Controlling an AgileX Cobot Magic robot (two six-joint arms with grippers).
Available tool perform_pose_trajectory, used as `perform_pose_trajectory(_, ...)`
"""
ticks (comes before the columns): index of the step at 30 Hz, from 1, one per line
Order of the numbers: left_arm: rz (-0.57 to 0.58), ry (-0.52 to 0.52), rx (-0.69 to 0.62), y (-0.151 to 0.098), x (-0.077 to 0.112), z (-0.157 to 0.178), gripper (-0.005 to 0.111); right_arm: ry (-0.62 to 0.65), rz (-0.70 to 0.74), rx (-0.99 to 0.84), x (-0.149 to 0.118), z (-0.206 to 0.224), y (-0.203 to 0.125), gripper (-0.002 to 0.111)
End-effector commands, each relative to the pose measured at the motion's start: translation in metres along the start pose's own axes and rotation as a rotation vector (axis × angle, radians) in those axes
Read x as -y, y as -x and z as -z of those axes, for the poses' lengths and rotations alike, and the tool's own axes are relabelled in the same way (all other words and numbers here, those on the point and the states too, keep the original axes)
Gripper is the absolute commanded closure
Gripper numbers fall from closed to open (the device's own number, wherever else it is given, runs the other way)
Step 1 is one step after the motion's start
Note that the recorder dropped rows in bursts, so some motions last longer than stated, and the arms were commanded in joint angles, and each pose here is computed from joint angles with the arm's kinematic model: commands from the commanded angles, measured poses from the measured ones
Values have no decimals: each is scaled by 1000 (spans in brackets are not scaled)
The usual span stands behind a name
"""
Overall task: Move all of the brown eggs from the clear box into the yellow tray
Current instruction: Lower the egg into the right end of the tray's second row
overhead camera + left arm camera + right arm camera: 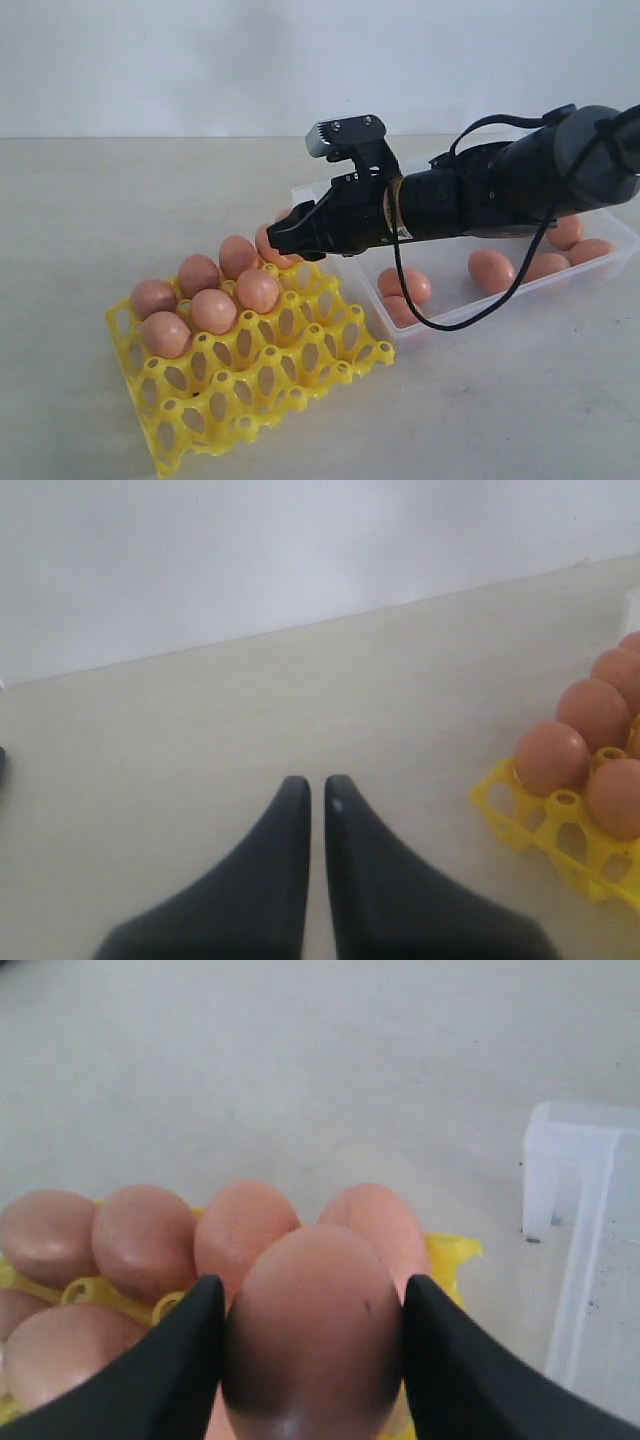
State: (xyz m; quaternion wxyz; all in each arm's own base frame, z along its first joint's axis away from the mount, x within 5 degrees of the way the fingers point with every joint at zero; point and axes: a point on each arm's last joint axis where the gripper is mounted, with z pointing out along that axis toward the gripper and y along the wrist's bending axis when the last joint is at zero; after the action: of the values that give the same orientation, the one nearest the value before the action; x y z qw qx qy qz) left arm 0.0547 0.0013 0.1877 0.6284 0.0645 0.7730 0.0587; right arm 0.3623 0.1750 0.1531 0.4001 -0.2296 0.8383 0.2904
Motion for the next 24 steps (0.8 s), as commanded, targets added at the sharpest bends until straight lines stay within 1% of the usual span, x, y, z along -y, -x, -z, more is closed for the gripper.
perform_pose_trajectory(1, 3, -8, 2, -1, 1, 0, 103, 19, -36, 4, 0, -2, 0, 109)
perform_pose_trajectory(7, 3, -8, 2, -1, 1, 0, 103, 31, -57, -40, 5, -14, -16, 109)
perform_pose_trajectory(15, 3, -8, 2, -1, 1, 0, 103, 31, -60, -42, 5, -15, -17, 109)
perform_pose_trajectory(17, 3, -8, 2, -1, 1, 0, 103, 32, -57, -43, 5, -15, -17, 106)
perform_pose_trajectory(19, 3, -8, 2, -1, 1, 0, 103, 33, -49, -48, 5, -15, -18, 99)
perform_pose_trajectory(20, 3, -8, 2, -1, 1, 0, 103, 34, -47, -49, 5, -15, -18, 94)
perform_pose_trajectory(22, 3, -8, 2, -1, 1, 0, 103, 34, -46, -49, 5, -15, -18, 82)
perform_pose_trajectory(23, 3, -8, 2, -1, 1, 0, 103, 34, -46, -49, 5, -15, -18, 73)
perform_pose_trajectory(24, 3, -8, 2, -1, 1, 0, 103, 34, -46, -49, 5, -15, -18, 68)
